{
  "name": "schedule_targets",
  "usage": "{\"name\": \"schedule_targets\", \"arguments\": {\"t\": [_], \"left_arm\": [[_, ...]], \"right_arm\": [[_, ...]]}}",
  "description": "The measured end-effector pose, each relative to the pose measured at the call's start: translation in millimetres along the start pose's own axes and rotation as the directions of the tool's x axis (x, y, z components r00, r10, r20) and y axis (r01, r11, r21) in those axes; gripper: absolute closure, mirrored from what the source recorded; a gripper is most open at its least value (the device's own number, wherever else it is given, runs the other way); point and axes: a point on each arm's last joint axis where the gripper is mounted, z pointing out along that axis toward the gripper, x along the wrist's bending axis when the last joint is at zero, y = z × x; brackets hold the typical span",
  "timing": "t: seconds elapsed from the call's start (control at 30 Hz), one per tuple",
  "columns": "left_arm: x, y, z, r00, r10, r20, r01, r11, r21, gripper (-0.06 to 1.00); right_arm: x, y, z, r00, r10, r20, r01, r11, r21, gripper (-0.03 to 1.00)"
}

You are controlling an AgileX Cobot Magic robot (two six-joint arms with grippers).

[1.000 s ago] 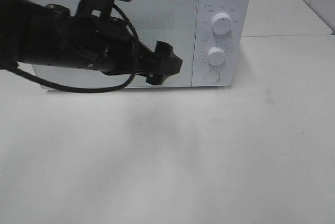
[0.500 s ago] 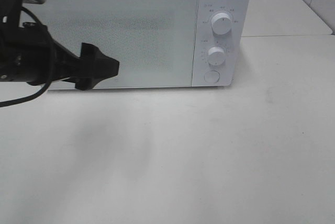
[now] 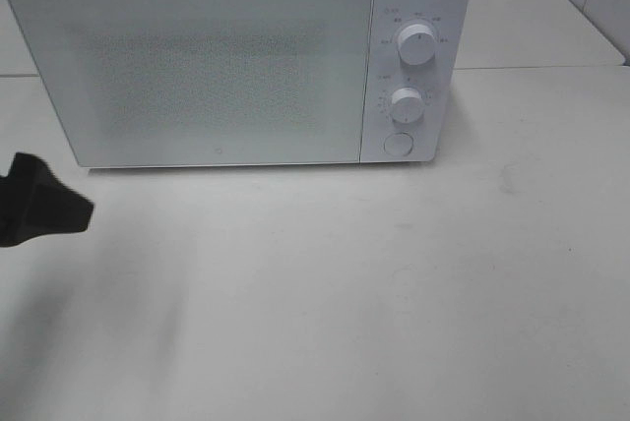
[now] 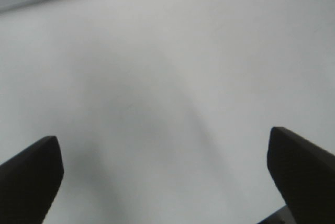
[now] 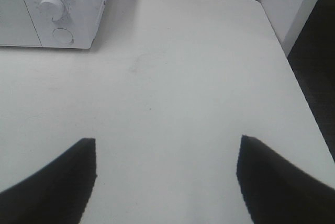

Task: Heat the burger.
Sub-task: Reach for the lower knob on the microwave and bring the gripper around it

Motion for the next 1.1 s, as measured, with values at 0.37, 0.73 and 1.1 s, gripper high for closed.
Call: {"name": "schedule_targets", "arguments": {"t": [0.37,0.73,1.1], "left_arm": [[-1.4,-36.3,-73.1,0.976,-0.068,-0.205,0.089,0.991,0.095,-0.04],[-15.2,-73.2,-118.7,0.968,-0.048,-0.246,0.042,0.999,-0.029,-0.04],[-20.0,-95.7,-129.8,0.966,-0.055,-0.254,0.038,0.996,-0.075,-0.04]], "right_arm": [[0.0,0.0,0.0,1.0,0.0,0.0,0.0,1.0,0.0,0.24],[0.0,0.0,0.0,1.0,0.0,0.0,0.0,1.0,0.0,0.24],[0.0,0.0,0.0,1.0,0.0,0.0,0.0,1.0,0.0,0.24]]}}
